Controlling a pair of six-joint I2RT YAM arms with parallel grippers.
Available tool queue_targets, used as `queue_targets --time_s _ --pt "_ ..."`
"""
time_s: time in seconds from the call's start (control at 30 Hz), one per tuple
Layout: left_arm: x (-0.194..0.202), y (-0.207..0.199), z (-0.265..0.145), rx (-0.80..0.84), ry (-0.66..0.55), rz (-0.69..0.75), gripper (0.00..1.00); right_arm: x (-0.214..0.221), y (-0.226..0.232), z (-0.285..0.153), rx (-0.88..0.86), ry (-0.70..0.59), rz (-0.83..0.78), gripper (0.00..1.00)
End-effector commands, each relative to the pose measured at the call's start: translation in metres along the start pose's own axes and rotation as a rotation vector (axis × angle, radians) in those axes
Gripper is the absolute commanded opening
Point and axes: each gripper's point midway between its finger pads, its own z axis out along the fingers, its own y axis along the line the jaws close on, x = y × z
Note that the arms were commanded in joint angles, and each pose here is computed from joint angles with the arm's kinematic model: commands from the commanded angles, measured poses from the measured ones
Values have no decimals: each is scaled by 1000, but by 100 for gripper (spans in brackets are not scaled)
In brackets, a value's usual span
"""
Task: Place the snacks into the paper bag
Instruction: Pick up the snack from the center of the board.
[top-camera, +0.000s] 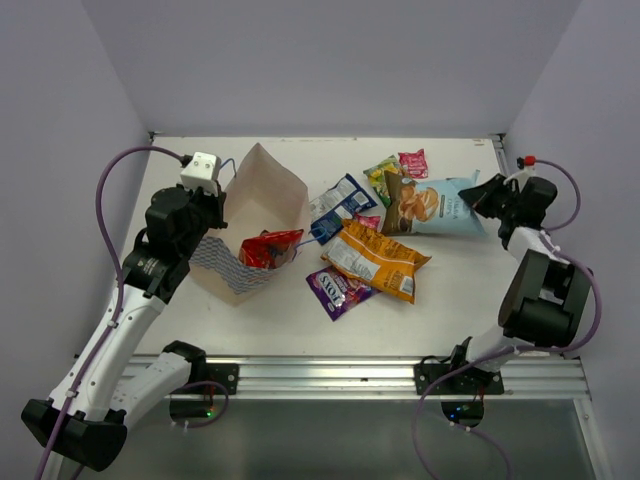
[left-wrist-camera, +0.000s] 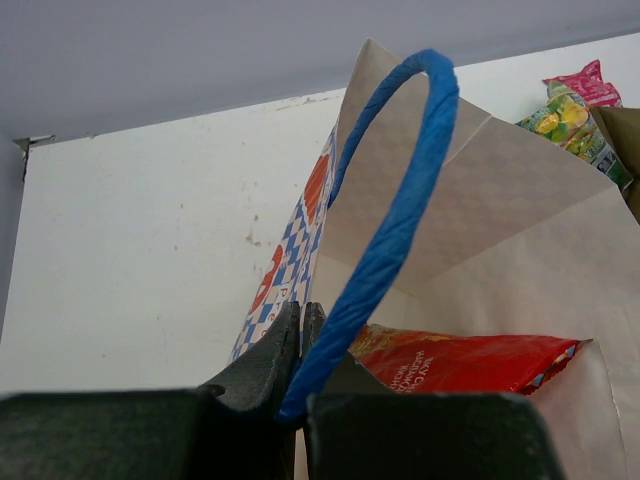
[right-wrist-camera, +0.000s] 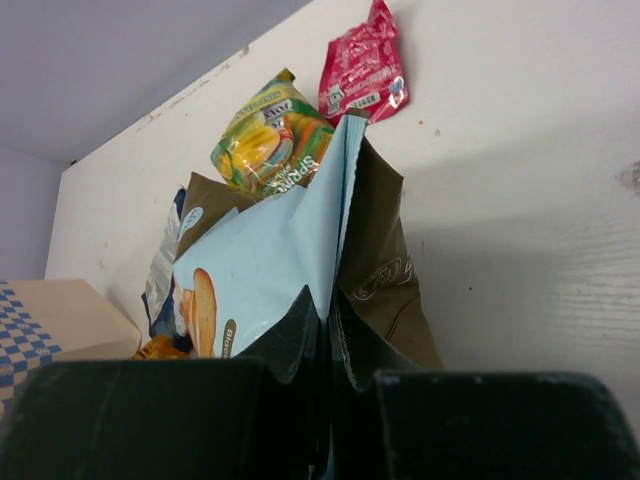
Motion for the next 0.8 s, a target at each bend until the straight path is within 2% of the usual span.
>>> queue_targets --time_s 0.0,0.3,0.6,0.77 --pt "-7 -3 1 17 -36 8 0 -47 39 -27 -16 -135 -123 0" --pt "-15 -5 -2 29 -47 7 0 -94 108 -73 -77 -262 -244 0" --pt "-19 -9 -3 51 -42 6 0 -112 232 -110 -219 -354 -470 0" --pt "-21 -9 -4 52 -40 5 0 -111 285 -130 -346 -397 -510 0"
